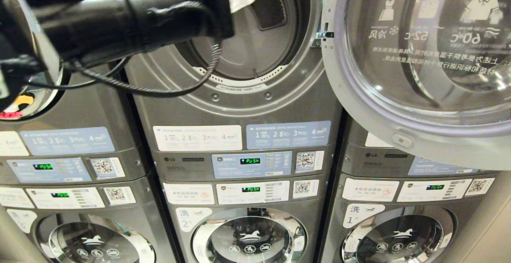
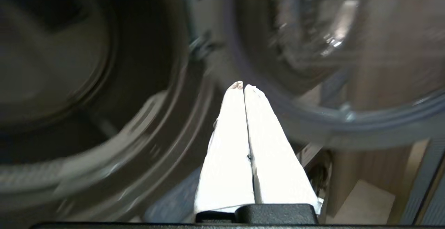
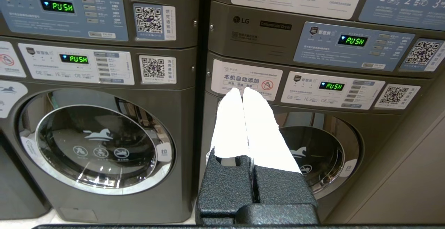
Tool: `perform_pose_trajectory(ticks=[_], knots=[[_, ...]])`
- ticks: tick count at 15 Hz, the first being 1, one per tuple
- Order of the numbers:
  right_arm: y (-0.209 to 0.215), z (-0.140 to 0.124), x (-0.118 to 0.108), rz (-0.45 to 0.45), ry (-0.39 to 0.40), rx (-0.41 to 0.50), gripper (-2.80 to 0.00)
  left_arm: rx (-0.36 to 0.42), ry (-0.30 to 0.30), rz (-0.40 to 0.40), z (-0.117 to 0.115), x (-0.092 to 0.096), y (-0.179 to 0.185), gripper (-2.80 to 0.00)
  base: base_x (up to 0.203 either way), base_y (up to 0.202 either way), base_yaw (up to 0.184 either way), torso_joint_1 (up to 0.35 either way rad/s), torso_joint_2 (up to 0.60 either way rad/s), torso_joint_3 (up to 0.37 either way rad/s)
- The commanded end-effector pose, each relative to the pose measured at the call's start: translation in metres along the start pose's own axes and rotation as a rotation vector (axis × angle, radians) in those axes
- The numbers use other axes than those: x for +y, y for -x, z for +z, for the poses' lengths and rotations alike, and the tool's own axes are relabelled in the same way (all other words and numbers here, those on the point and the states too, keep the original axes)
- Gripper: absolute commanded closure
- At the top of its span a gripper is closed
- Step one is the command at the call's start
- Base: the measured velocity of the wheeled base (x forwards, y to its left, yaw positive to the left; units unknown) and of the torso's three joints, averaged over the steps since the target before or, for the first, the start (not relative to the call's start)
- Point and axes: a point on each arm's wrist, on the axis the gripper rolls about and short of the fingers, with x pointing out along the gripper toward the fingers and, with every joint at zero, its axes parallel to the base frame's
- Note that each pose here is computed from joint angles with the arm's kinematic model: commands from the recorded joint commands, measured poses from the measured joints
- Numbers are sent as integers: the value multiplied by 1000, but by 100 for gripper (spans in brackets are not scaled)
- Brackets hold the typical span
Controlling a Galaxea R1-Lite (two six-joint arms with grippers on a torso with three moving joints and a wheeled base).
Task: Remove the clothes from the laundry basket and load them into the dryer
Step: Open the dryer
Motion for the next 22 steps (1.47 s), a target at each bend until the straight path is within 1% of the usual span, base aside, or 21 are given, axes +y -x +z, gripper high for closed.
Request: perform_pose_trajectory(ticks=[1,2,3,4,7,8,10,11,13,15,16,17,18,19,20,21,22], knots=[[0,0,0,1,1,-1,0,-9,0,85,9,13,66,0,0,0,0,0,0,0],[0,0,0,1,1,-2,0,31,23,117,-3,14,93,0,0,0,0,0,0,0],[0,0,0,1,2,-2,0,68,42,125,-18,11,118,0,0,0,0,0,0,0],[0,0,0,1,2,-2,0,103,59,115,-34,4,146,0,0,0,0,0,0,0],[0,0,0,0,-8,-2,0,163,96,57,-85,-22,222,0,0,0,0,0,0,0],[0,0,0,0,-8,-2,0,181,107,41,-99,-28,238,0,0,0,0,0,0,0],[0,0,0,0,-7,-2,0,264,144,-9,-129,-38,261,0,0,0,0,0,0,0],[0,0,0,0,-7,-2,0,297,157,-22,-142,-41,267,0,0,0,0,0,0,0],[0,0,0,0,-10,-2,0,359,175,-13,-172,-49,284,0,0,0,0,0,0,0],[0,0,0,0,-13,-2,0,412,176,60,-202,-55,304,0,0,0,0,0,0,0],[0,0,0,-2,-13,-2,0,420,174,96,-212,-58,313,0,0,0,0,0,0,0],[0,0,0,-1,-12,-3,0,444,184,145,-218,-60,322,0,0,0,0,0,0,0],[0,0,0,-2,-11,-3,0,491,204,218,-223,-62,330,0,0,0,0,0,0,0],[0,0,0,-2,-10,-3,0,518,235,327,-224,-61,334,0,0,0,0,0,0,0],[0,0,0,-2,-10,-3,0,537,267,404,-224,-60,336,0,0,0,0,0,0,0],[0,0,0,-2,-13,-3,0,550,272,426,-223,-61,337,0,0,0,0,0,0,0],[0,1,0,0,-15,-3,0,556,258,454,-223,-61,337,0,0,0,0,0,0,0]])
